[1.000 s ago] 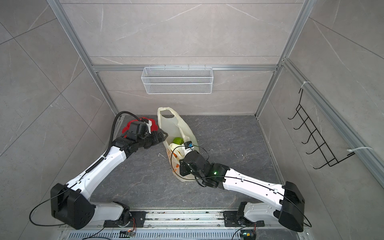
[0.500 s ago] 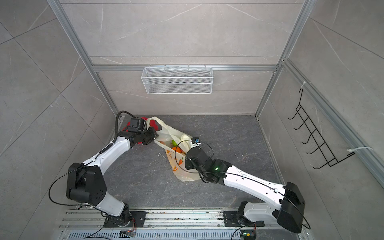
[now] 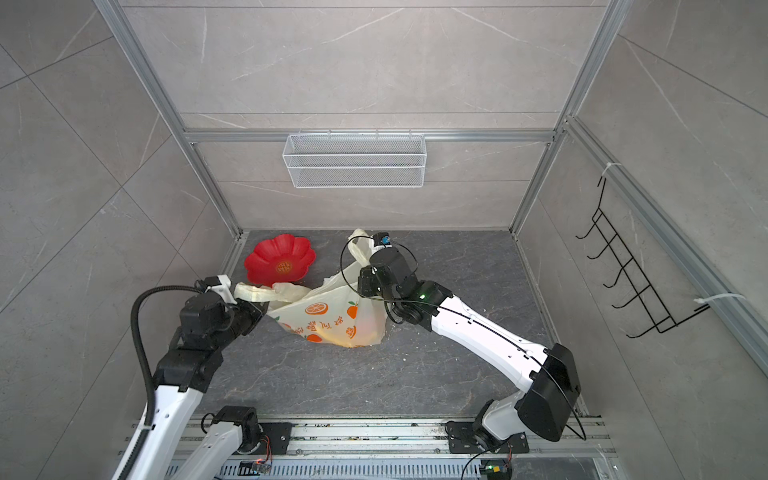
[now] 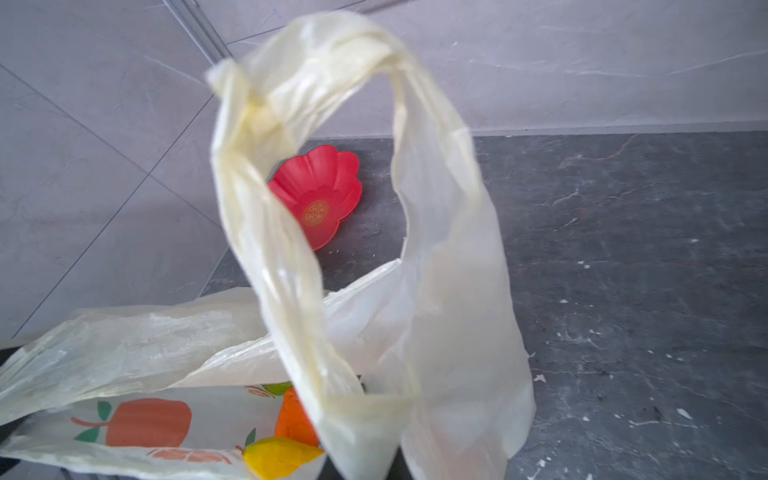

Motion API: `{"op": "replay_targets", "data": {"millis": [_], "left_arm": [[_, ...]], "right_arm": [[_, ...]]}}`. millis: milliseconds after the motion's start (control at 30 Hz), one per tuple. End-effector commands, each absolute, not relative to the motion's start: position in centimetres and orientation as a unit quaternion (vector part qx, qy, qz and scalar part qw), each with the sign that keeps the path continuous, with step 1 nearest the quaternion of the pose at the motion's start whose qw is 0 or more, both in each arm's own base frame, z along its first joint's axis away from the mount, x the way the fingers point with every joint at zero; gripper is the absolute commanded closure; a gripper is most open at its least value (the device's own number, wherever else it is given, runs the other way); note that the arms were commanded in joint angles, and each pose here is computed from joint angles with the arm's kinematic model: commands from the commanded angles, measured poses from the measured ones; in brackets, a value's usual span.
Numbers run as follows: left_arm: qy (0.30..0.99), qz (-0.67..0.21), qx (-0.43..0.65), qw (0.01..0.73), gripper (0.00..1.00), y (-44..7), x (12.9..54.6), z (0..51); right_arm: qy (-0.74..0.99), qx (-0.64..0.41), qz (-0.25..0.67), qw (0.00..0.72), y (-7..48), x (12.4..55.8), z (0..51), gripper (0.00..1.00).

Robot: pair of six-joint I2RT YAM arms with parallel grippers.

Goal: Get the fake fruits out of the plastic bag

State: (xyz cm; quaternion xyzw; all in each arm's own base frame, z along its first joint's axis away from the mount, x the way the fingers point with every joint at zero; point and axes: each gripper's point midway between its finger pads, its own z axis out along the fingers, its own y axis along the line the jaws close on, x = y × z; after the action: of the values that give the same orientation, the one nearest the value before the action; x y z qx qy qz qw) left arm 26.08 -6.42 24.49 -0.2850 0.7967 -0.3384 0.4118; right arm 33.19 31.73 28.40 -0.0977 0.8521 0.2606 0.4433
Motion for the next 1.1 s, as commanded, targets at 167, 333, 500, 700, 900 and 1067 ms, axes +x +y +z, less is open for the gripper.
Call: {"op": "replay_targets", "data": {"millis": [167,333,500,700,900,1067], "left_arm": [[0.854,-0.342,-0.296,0.257,0.94,-8.6,21.0,15.5],[0.868,-0.328,-0.288,0.238,0.91,-8.7,20.9,12.8],[0.870,-0.332,-0.283,0.230,0.83,-9.0,21.5,11.5],[0.886,-0.255,-0.280,0.267,0.48,-6.4,20.3,13.4],[0.864,-0.329,-0.225,0.307,0.38,-8.5,20.8,16.3],[0.825,-0.442,-0.113,0.333,0.28,-12.6,21.0,20.2]], "right_arm": [[0.883,-0.094,0.264,0.376,29.5,29.7,21.1,1.00],[0.888,-0.055,0.293,0.351,27.5,27.0,17.5,1.00],[0.886,-0.025,0.320,0.336,26.9,25.8,14.7,1.00],[0.896,0.029,0.284,0.341,23.5,26.6,12.9,1.00],[0.904,0.097,0.262,0.323,19.5,28.2,11.0,1.00],[0.904,0.087,0.272,0.318,19.8,29.6,11.5,1.00]]}}
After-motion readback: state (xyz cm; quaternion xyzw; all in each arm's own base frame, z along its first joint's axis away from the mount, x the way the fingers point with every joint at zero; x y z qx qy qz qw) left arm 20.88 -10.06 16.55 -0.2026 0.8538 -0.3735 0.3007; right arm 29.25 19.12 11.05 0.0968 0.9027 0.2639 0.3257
